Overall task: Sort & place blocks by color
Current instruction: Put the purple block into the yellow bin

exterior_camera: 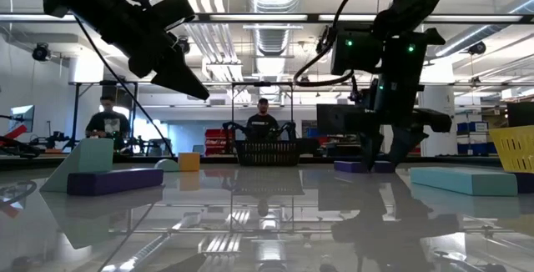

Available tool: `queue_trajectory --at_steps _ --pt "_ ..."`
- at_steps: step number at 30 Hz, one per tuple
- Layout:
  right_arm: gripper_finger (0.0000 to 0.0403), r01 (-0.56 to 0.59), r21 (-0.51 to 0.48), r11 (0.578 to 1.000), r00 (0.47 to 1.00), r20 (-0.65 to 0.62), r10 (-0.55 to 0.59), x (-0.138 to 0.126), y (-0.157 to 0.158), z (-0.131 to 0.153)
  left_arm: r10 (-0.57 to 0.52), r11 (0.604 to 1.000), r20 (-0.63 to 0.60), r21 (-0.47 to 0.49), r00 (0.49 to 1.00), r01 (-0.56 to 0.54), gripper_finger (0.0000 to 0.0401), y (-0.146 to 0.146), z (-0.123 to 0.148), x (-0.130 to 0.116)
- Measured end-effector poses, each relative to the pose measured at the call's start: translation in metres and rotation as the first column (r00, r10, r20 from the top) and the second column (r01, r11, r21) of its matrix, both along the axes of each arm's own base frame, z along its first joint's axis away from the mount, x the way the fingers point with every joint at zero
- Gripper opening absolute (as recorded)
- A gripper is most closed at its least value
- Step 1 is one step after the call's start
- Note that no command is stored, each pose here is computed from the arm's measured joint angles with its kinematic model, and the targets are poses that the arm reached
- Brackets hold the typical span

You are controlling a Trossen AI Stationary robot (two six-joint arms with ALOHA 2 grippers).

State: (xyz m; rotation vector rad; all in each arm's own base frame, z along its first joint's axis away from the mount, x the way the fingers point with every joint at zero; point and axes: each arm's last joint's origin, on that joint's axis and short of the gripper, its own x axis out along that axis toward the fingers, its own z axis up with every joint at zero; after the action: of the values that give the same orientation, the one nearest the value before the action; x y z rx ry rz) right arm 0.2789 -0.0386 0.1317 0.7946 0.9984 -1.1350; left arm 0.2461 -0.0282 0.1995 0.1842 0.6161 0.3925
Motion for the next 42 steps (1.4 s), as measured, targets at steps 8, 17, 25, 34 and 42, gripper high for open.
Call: queue_trajectory --at_steps 8,17,25,34,42 --pt "0.0124 -0.021 -0.004 1.0 1.0 -0.004 0.021 0.001 0.0 0.0 0.0 1.0 0.001 0.0 1.0 0.0 0.0167 0.0 0.0 0.0" --pt "0.0092 -0.034 -0.007 0.999 0.999 -0.008 0.033 0.0 -0.001 0.002 0.0 1.0 0.0 0.0 1.0 0.0 0.0167 0.0 0.0 0.0" --pt "0.0092 -0.098 -0.039 0.994 0.995 -0.018 0.097 0.004 -0.002 0.019 0.001 1.0 0.0 -0.001 1.0 -0.001 0.0167 0.0 0.0 0.0" --pt "0.0092 -0.328 -0.06 0.943 0.945 -0.022 0.327 0.018 0.0 0.063 0.0 1.0 0.0 0.0 1.0 0.0 0.0167 0.0 0.0 0.0" --pt "0.0092 -0.489 0.005 0.872 0.87 0.071 0.487 0.03 0.009 0.092 0.0 1.0 -0.001 0.0 1.0 0.0 0.0167 0.0 0.0 0.0"
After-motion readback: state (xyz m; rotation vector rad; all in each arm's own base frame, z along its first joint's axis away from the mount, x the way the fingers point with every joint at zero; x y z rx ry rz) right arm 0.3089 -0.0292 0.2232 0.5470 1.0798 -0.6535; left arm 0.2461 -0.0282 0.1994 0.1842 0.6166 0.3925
